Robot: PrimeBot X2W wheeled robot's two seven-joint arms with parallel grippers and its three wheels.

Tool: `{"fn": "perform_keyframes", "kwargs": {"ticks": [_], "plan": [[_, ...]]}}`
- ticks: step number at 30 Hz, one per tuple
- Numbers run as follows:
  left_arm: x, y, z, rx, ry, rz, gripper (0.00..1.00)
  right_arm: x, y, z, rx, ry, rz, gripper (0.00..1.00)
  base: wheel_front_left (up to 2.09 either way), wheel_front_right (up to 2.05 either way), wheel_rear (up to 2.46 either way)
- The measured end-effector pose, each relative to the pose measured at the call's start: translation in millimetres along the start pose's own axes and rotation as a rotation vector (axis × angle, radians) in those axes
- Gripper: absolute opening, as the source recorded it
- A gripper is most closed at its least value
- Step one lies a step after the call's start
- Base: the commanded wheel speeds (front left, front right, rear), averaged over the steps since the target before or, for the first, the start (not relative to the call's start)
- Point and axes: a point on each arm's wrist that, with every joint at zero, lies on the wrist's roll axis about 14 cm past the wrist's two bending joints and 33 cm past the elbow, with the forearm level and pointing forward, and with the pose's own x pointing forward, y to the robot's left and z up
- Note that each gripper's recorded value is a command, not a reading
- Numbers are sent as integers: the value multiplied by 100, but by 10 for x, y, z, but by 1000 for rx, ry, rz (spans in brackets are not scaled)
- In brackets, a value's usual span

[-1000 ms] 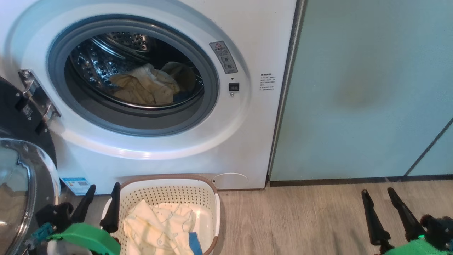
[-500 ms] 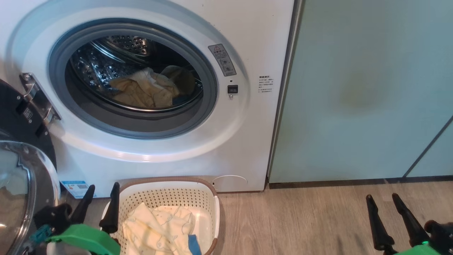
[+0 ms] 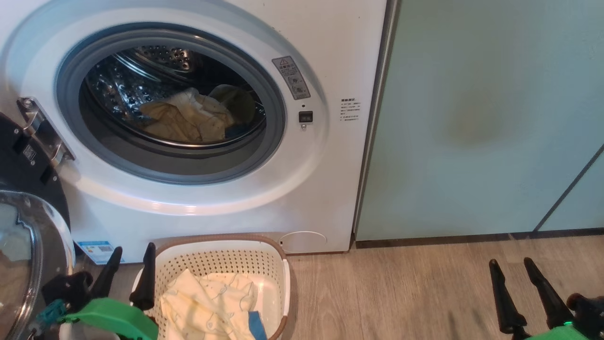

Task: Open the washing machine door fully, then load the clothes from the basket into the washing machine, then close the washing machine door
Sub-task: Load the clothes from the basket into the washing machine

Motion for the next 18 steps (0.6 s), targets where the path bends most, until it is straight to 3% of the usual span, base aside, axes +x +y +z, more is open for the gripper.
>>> {"fn": "perform_keyframes", "kwargs": {"ticks": [11, 18], "plan": [[25, 0, -52, -3, 15, 6, 100, -11, -25, -19, 0, 7, -10, 100, 0, 0, 0], [30, 4, -493, -53, 153, 31, 100, -23, -11, -77, 1, 29, -11, 100, 0, 0, 0]]}}
